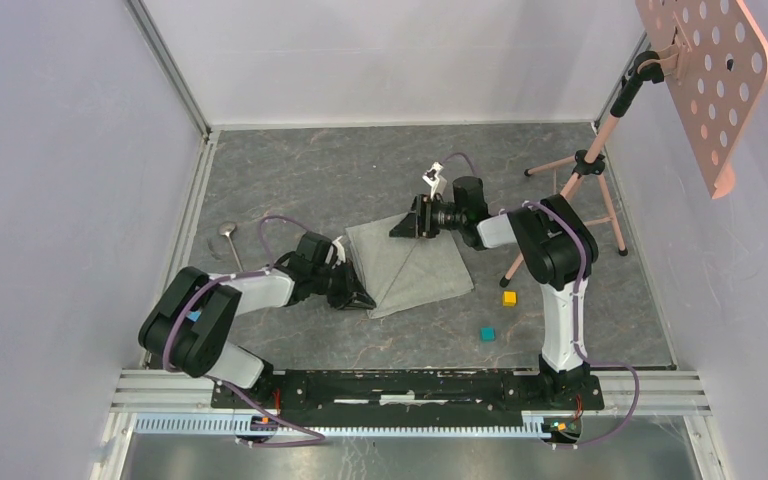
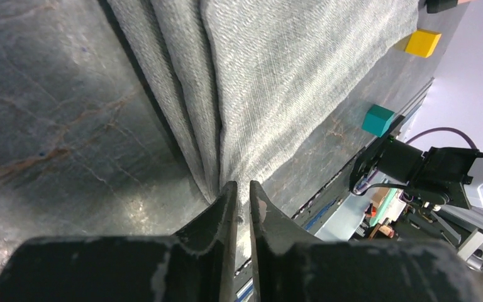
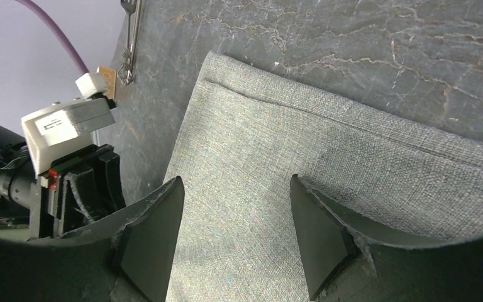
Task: Fold the napkin into a case and place the utensils inside
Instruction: Smooth out the upper triangle-folded napkin at the center of the board, then flatten out the upper triangle-folded napkin at the center of the board.
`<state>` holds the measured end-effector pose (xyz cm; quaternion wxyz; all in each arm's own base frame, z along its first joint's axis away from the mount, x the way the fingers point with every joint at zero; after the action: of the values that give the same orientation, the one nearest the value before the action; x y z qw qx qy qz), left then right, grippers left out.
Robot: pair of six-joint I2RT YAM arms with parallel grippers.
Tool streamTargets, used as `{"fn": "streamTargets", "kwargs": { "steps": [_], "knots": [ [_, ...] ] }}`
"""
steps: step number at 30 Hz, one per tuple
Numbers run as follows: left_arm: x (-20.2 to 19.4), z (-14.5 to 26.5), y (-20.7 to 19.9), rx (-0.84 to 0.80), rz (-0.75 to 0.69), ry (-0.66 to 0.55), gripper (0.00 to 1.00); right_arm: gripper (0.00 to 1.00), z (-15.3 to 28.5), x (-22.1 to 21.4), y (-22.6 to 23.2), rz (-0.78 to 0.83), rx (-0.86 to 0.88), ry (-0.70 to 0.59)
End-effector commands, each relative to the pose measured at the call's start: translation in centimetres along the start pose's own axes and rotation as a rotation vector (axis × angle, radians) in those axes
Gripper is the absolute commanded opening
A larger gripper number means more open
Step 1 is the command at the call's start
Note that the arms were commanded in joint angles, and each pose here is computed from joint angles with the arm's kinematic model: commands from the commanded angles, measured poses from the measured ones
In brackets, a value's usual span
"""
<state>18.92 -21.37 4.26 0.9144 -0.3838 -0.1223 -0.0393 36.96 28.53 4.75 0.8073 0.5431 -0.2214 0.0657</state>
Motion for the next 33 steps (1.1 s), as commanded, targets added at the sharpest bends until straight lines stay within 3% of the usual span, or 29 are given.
{"fn": "streamTargets", "kwargs": {
  "steps": [1, 4, 9, 13, 17, 20, 26, 30, 33],
  "knots": [
    [-1.0, 1.0, -0.4, -0.001, -0.062, 0.020, 0.21, 0.70, -0.3, -0.4, -2.7, -0.006, -0.109, 0.018],
    [-1.6, 1.5, -0.2, 0.015, -0.060, 0.037, 0.22, 0.69, -0.1, 0.4, -2.2, 0.015, -0.116, 0.019],
    [-0.5, 3.6, -0.7, 0.100, -0.066, -0.053, 0.25, 0.70, 0.4, 2.1, -0.1, 0.077, -0.158, 0.032],
    [2.4, 7.7, -1.2, 0.257, -0.089, -0.275, 0.34, 0.72, 1.5, 3.7, 2.6, 0.183, -0.266, 0.031],
    [5.0, 14.2, -1.6, 0.418, -0.130, -0.590, 0.57, 0.75, 2.4, 3.4, 4.6, 0.295, -0.413, 0.068],
    [5.7, 18.4, -2.6, 0.459, -0.160, -0.750, 0.67, 0.73, 2.3, 1.3, 6.4, 0.340, -0.482, 0.102],
    [6.1, 22.3, -4.5, 0.439, -0.177, -0.901, 0.69, 0.66, 0.5, -6.6, 10.5, 0.323, -0.405, 0.197],
    [6.2, 23.1, -5.3, 0.399, -0.192, -0.950, 0.73, 0.66, -0.1, -9.5, 10.9, 0.371, -0.488, 0.229],
    [6.4, 22.3, -5.0, 0.416, -0.214, -0.912, 0.79, 0.64, -1.0, -10.8, 10.6, 0.406, -0.539, 0.244]
  ]
}}
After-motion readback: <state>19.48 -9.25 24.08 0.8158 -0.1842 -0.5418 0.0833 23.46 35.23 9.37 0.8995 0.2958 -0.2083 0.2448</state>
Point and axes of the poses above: each gripper's point midway between its finger pads, its own z axis back along the fingers, its own y axis along the line the jaws close on, x = y × z, the point moved 3 cm from there along z, back along the fingers, and after that the axes turned 11 degrees about -z, right-handed, at the moved point
